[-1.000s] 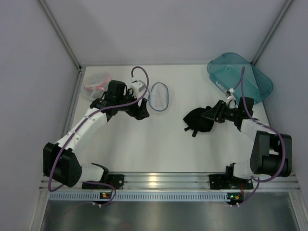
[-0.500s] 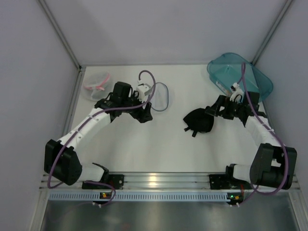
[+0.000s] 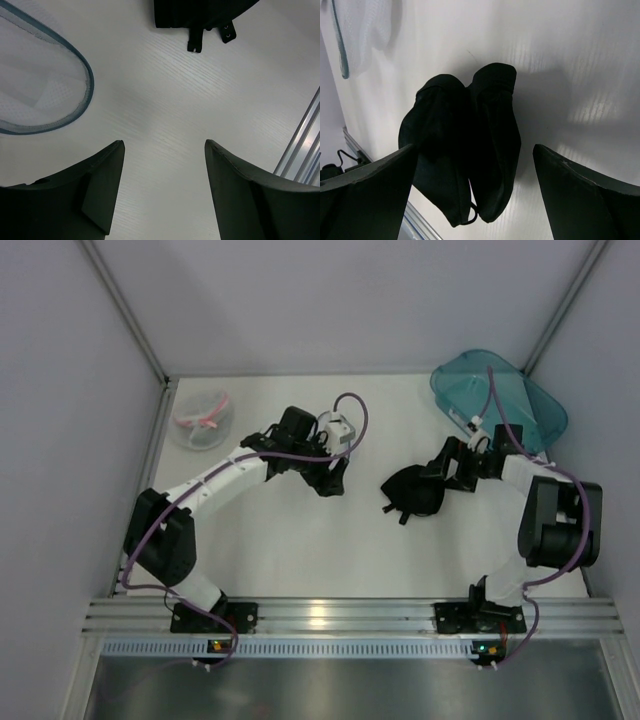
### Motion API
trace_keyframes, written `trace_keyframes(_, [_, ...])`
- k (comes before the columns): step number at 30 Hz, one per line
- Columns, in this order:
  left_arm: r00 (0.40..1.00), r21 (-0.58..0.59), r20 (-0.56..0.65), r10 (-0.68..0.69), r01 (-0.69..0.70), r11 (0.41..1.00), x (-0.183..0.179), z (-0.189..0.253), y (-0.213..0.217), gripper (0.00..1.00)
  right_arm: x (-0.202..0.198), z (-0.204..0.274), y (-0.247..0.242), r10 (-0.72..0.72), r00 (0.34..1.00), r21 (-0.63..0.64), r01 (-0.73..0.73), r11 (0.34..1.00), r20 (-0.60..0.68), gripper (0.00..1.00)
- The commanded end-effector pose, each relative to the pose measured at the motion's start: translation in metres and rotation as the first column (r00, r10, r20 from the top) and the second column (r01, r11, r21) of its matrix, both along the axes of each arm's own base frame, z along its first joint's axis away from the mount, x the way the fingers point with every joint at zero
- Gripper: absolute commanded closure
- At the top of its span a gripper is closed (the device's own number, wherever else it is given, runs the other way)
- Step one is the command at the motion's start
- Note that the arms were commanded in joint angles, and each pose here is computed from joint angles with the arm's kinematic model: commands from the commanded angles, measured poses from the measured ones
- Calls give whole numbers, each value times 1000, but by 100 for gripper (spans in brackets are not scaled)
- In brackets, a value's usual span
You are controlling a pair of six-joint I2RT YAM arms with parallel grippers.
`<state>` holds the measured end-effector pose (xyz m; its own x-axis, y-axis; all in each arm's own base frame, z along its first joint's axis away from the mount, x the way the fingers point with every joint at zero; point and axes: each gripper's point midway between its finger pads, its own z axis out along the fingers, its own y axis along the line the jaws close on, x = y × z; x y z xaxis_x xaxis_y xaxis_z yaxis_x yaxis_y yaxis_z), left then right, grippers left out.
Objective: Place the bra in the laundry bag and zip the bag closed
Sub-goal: Adjust the bra at the center of the board, then pick up the bra from the center of the board.
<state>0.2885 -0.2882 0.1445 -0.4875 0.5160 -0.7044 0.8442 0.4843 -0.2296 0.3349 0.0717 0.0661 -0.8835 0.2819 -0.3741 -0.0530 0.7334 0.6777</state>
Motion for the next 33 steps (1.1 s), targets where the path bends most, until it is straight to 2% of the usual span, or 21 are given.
trace_keyframes(1, [999, -30, 45, -11, 12, 999, 7, 12, -7, 29, 11, 13, 8, 20, 997, 43, -24, 999, 76, 1])
trace_keyframes(10, [1000, -10, 2, -10, 10, 1000, -33, -8, 18, 32, -17, -8, 64, 137, 990, 102, -138, 985, 22, 1])
trace_keyframes(19, [999, -71, -36, 16, -18, 997, -42, -12, 12, 39, -45, -4, 119, 293, 956, 199, -287, 937, 2, 1])
trace_keyframes(24, [1000, -67, -29, -5, 3, 998, -36, -20, -13, 43, -48, 1, 118, 323, 946, 177, -317, 932, -5, 1])
trace_keyframes(33, [999, -27, -34, -38, 37, 999, -23, -53, -60, 47, -30, 12, 98, 277, 960, 66, -280, 958, 51, 1])
